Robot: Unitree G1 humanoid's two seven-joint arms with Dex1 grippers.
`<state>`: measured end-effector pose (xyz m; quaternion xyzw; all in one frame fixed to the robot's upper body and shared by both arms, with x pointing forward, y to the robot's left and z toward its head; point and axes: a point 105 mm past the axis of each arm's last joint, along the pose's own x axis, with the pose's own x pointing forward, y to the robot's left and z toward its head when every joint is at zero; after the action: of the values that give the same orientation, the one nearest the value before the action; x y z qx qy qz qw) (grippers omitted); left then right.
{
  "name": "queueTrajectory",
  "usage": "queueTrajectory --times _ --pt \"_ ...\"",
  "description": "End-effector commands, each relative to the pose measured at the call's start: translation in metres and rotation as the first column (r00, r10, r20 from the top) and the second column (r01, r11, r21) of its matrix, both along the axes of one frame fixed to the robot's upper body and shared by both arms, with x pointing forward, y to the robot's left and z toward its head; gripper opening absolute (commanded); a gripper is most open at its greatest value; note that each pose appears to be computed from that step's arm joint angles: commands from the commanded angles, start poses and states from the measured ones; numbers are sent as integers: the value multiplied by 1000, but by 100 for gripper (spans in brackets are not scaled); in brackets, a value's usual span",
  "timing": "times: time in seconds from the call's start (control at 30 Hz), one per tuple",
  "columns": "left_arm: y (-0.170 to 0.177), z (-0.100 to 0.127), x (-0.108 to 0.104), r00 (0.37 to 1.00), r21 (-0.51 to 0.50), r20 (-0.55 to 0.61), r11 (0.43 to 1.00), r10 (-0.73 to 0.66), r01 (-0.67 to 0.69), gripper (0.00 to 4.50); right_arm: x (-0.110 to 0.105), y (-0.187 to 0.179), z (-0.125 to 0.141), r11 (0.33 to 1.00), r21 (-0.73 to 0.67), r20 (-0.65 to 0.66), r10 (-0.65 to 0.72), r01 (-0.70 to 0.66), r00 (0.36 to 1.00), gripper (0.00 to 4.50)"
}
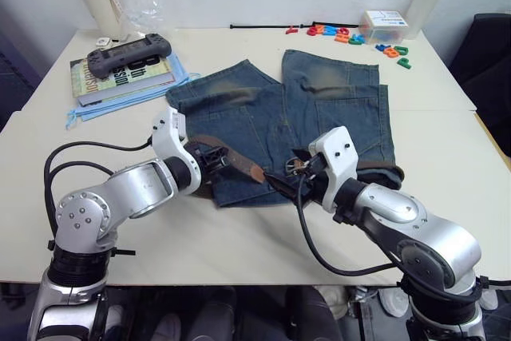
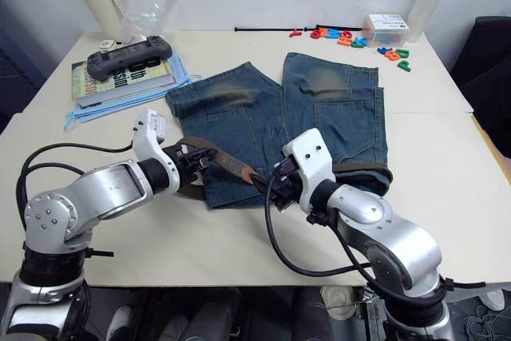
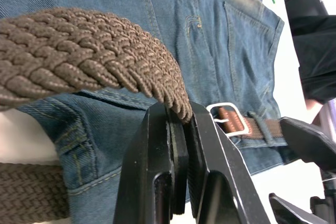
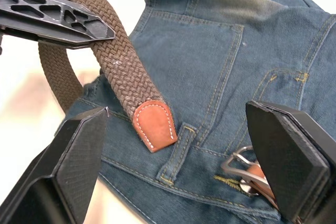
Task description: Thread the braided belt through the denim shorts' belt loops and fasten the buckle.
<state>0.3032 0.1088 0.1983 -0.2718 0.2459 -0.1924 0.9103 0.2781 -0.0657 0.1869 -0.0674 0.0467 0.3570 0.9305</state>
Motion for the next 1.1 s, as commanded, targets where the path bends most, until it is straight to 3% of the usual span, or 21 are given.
queueTrajectory --times 0.03,0.83,1.1 --pt "1 8 -2 1000 36 30 999 -11 10 0 -6 4 9 1000 11 48 13 -14 999 446" --pt "-14 -2 2 997 61 -20 995 -75 76 0 -10 1 9 1000 17 38 -17 16 999 446" --pt "-21 -8 5 996 -8 -64 998 -57 57 0 -10 -3 10 999 11 38 -35 35 999 446"
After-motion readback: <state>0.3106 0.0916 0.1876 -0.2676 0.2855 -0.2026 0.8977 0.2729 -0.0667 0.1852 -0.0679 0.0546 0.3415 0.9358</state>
